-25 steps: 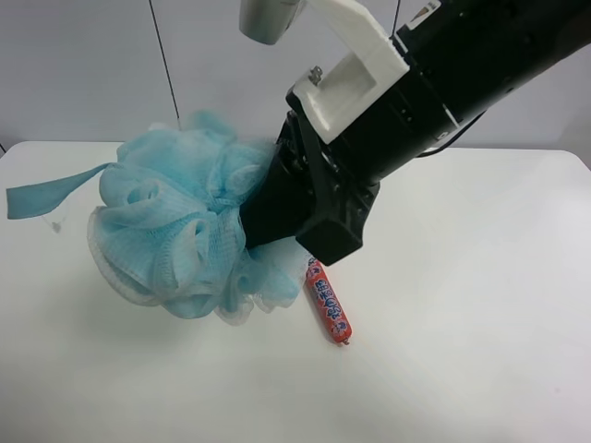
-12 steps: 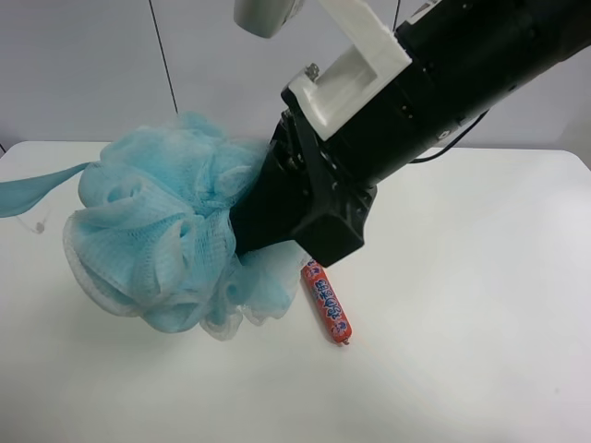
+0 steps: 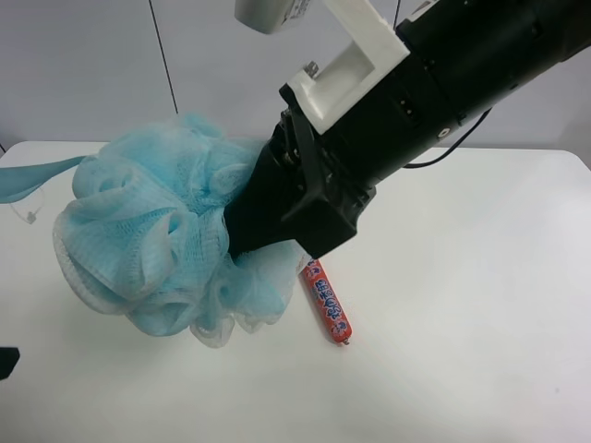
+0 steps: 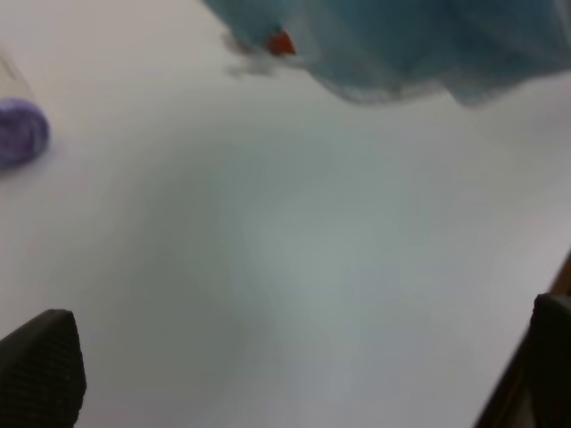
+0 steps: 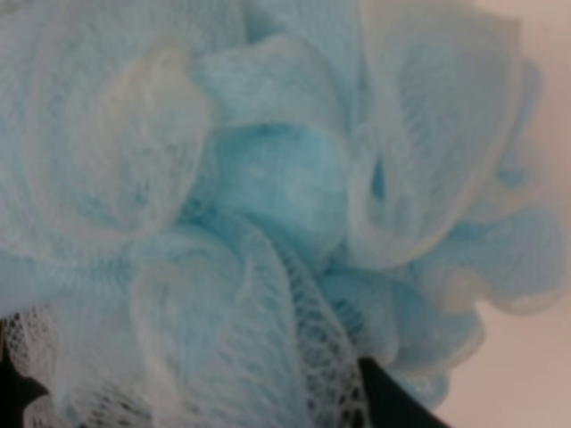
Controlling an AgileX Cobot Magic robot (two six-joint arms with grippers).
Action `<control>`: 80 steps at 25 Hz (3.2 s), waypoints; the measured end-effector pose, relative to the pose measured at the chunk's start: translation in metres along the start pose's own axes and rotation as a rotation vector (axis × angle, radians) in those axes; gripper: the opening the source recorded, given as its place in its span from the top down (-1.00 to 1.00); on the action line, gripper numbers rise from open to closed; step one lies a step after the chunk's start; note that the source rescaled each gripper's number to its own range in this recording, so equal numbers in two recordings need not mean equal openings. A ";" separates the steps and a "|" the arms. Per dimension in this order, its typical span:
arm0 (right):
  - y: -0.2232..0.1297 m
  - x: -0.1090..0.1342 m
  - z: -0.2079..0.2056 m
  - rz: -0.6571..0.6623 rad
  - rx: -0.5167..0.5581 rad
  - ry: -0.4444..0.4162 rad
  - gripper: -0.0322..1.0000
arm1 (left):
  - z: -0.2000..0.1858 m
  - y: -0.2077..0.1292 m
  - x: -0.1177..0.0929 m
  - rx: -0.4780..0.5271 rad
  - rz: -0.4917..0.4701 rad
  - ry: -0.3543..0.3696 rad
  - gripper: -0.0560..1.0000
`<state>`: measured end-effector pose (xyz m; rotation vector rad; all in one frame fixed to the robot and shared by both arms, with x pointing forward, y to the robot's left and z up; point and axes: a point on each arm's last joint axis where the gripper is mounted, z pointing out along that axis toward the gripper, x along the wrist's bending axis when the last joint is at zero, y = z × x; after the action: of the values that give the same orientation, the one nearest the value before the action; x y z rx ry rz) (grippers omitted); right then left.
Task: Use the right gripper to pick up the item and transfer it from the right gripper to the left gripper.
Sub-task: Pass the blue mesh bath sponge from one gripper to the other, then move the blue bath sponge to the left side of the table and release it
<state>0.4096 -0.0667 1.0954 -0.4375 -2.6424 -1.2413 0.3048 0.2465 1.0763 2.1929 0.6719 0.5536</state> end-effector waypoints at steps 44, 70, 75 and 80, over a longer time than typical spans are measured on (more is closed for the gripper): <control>0.009 -0.026 0.031 0.296 -0.134 0.000 0.94 | 0.091 0.070 0.002 0.011 0.261 -0.147 0.37; 0.003 -0.014 0.014 0.198 -0.045 -0.032 -0.99 | 0.093 0.070 -0.001 0.009 0.237 -0.172 0.73; -0.005 0.004 -0.014 0.151 0.034 -0.076 -0.99 | 0.093 0.070 -0.001 0.008 0.235 -0.173 0.75; -0.017 0.022 -0.043 0.124 0.131 -0.135 -0.99 | 0.093 0.070 -0.001 0.008 0.235 -0.173 0.78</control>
<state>0.3845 -0.1064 1.1169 -0.6734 -2.7388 -1.0291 0.3774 0.1556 1.0732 2.3107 0.3279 0.4717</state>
